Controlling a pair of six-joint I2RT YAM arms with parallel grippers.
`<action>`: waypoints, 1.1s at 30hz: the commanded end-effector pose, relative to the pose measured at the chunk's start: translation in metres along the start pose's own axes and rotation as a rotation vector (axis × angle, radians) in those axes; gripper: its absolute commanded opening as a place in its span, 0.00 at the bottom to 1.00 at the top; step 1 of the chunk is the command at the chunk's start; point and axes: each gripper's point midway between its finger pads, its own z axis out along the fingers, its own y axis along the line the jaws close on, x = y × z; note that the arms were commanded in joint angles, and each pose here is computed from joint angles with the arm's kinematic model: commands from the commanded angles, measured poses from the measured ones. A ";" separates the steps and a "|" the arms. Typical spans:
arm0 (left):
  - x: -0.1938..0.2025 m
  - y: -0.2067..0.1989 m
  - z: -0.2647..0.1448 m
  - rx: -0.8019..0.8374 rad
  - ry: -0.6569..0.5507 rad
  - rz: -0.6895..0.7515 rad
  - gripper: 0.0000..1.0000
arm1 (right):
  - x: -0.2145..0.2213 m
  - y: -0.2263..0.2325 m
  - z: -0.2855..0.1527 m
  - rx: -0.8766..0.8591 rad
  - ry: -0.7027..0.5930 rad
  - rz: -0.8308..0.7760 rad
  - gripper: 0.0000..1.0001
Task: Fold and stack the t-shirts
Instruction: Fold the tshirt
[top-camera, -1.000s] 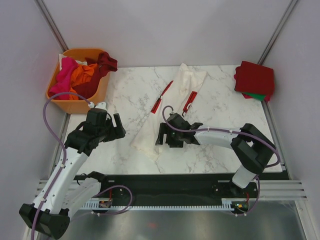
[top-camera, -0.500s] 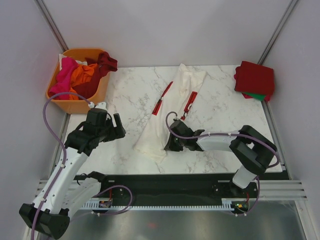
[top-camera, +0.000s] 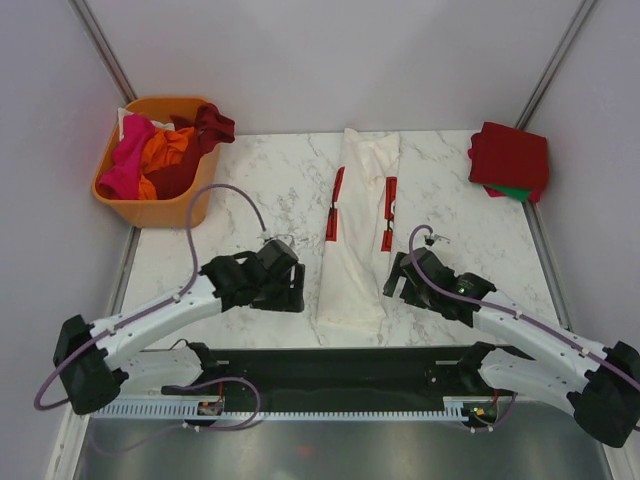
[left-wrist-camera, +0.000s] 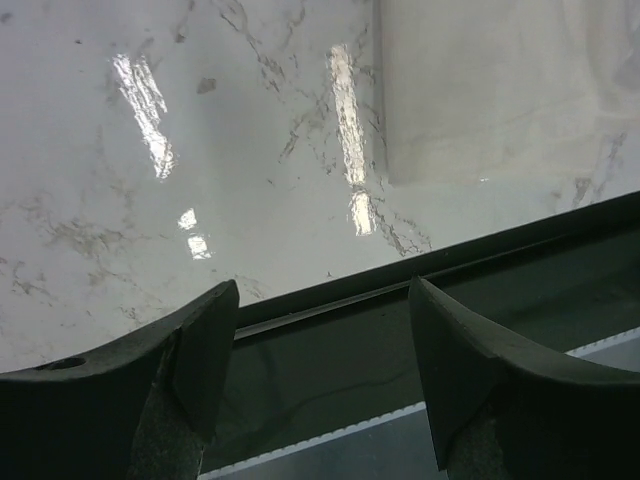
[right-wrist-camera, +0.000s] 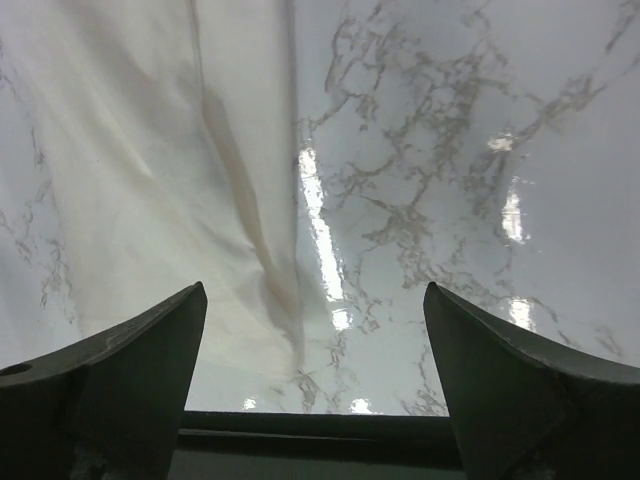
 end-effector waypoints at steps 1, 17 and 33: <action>0.000 -0.032 0.017 -0.024 -0.009 -0.028 0.76 | -0.023 -0.020 -0.021 0.102 -0.087 -0.016 0.98; 0.010 -0.094 0.088 -0.143 0.041 0.234 0.68 | -0.012 -0.033 -0.031 0.063 -0.081 -0.008 0.98; 0.019 -0.080 0.116 -0.232 0.057 0.258 0.14 | -0.011 -0.039 -0.035 0.072 -0.084 -0.021 0.98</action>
